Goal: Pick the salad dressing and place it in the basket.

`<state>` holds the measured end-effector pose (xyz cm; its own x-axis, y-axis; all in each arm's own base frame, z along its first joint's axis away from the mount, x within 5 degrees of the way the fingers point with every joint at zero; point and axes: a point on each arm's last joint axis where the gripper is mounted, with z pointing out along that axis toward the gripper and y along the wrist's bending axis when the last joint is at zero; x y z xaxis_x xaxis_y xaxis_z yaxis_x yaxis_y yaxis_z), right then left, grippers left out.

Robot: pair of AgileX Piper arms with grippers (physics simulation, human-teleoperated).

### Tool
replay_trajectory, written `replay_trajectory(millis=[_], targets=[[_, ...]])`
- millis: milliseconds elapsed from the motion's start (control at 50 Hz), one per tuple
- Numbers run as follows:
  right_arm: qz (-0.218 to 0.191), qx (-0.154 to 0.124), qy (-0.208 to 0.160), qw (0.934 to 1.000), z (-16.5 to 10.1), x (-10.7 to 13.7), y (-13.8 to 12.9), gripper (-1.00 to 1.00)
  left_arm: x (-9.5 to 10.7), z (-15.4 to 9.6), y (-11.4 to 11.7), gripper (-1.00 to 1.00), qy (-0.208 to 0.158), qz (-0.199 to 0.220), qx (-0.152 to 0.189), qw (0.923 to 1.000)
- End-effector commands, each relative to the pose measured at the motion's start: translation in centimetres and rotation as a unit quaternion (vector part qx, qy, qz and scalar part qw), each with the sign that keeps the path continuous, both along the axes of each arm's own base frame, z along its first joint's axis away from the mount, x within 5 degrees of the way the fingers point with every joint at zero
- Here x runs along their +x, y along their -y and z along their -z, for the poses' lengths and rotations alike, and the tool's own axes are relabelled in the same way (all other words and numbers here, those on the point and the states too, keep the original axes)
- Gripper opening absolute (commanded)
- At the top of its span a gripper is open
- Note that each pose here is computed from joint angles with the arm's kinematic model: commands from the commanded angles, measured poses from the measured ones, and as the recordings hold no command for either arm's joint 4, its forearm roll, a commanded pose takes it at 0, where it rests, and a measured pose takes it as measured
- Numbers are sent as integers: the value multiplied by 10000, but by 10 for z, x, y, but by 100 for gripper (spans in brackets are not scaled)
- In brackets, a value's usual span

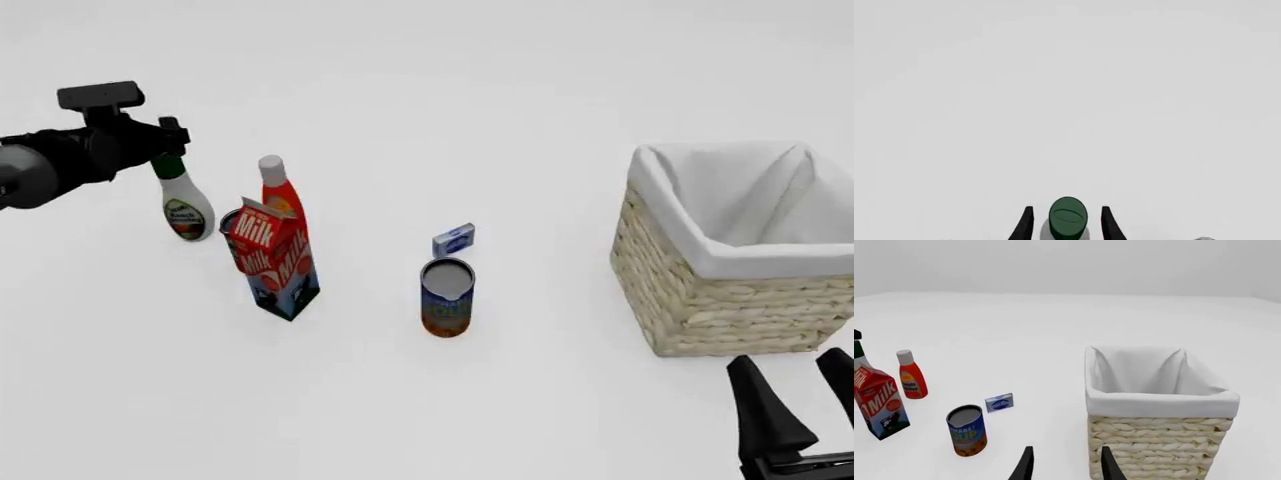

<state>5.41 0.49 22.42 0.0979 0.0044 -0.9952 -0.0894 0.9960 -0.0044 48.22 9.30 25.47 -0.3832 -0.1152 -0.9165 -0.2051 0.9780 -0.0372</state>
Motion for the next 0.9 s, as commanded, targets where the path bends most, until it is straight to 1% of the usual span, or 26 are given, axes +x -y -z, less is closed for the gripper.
replay_trajectory(millis=[20, 140, 200, 560, 700, 860, 880, 900], targets=[[-3, 2, 3, 10000, -1, 0, 0, 100, 3, 17, -2, 100, -119, -20, -43, 9999], [1, 5, 6, 10000, -2, 0, 0, 100, 4, 21, 1, 100, -135, -6, -68, 9999], [4, 5, -1, 10000, -1, 0, 0, 100, 3, 22, 3, 100, -85, -4, -104, 9999], [3, 9, -6, 10000, 1, 0, 0, 100, 3, 39, -3, 100, -209, -66, -136, 9997], [12, -3, -15, 10000, 3, 0, 0, 100, 7, 50, -5, 100, -263, -72, -135, 9995], [16, -4, -16, 10000, 2, 0, 0, 100, 5, 50, 0, 100, -256, -28, -136, 9996], [15, -2, -14, 10000, 2, 0, 0, 100, 4, 48, 8, 100, -196, 36, -145, 9997], [15, -2, -14, 10000, 2, 0, 0, 100, 3, 48, 3, 100, -186, 9, -99, 9998]])
